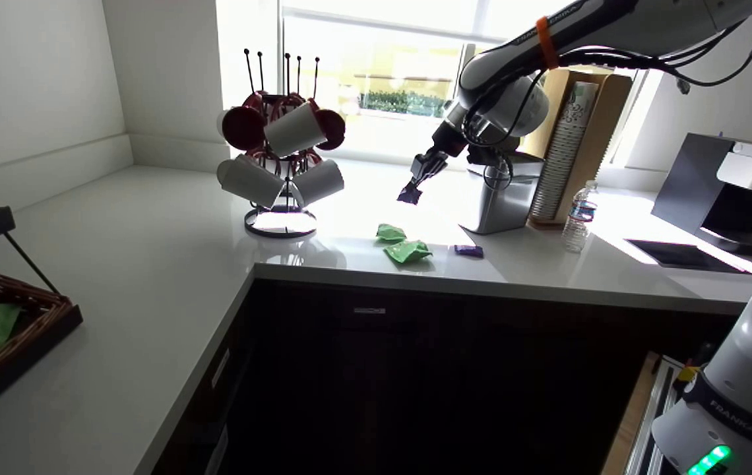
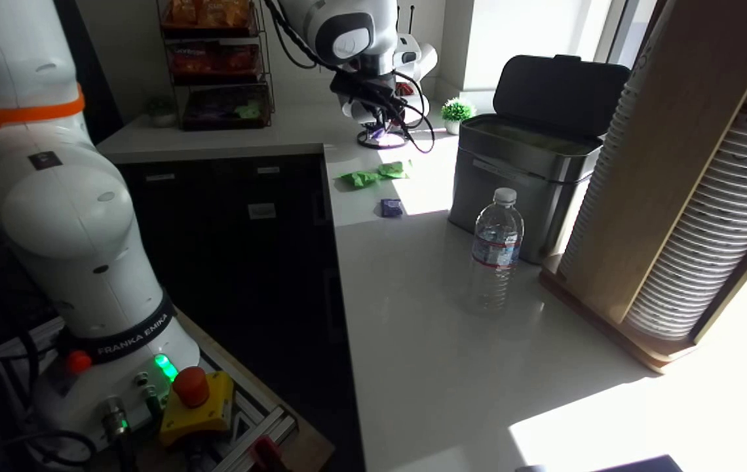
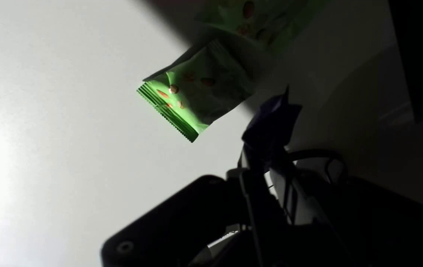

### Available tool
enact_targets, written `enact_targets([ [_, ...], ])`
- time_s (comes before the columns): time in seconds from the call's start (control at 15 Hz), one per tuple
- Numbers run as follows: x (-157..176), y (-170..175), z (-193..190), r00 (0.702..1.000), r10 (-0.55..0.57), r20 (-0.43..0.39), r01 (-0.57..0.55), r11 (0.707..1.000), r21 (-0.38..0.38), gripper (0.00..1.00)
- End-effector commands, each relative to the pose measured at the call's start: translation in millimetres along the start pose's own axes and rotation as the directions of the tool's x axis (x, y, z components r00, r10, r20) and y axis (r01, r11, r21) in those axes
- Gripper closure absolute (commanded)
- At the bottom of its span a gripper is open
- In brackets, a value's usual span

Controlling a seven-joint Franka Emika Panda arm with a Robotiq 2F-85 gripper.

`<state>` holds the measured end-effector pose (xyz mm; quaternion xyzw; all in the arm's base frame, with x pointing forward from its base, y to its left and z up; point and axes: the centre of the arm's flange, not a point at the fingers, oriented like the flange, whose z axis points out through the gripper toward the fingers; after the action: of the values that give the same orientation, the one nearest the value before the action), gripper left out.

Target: Move one purple sachet to the left, one green sachet to the right and then one green sachet to the left

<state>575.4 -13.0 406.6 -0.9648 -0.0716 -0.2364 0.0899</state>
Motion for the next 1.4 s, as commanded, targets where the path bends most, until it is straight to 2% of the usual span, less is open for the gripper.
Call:
enact_targets([
  [0.0, 12, -27, 3, 0.999, -0.055, 0.000, 0.055, 0.997, 0.050, 0.97],
  [0.4, 16, -57, 33, 0.996, -0.091, 0.024, 0.089, 0.994, 0.070, 0.97],
  [0.47, 15, -58, 39, 0.995, -0.090, 0.032, 0.087, 0.994, 0.072, 0.94],
  [0.53, 13, -58, 45, 0.995, -0.087, 0.042, 0.084, 0.994, 0.075, 0.62],
  [0.6, 12, -58, 50, 0.995, -0.086, 0.050, 0.082, 0.994, 0.077, 0.61],
  [1.0, 9, -56, 55, 0.994, -0.088, 0.063, 0.083, 0.993, 0.085, 0.16],
  [1.13, 3, -58, 53, 0.990, -0.105, 0.092, 0.097, 0.991, 0.087, 0.01],
  [1.33, -9, -57, 62, 0.983, -0.125, 0.135, 0.116, 0.990, 0.077, 0.00],
])
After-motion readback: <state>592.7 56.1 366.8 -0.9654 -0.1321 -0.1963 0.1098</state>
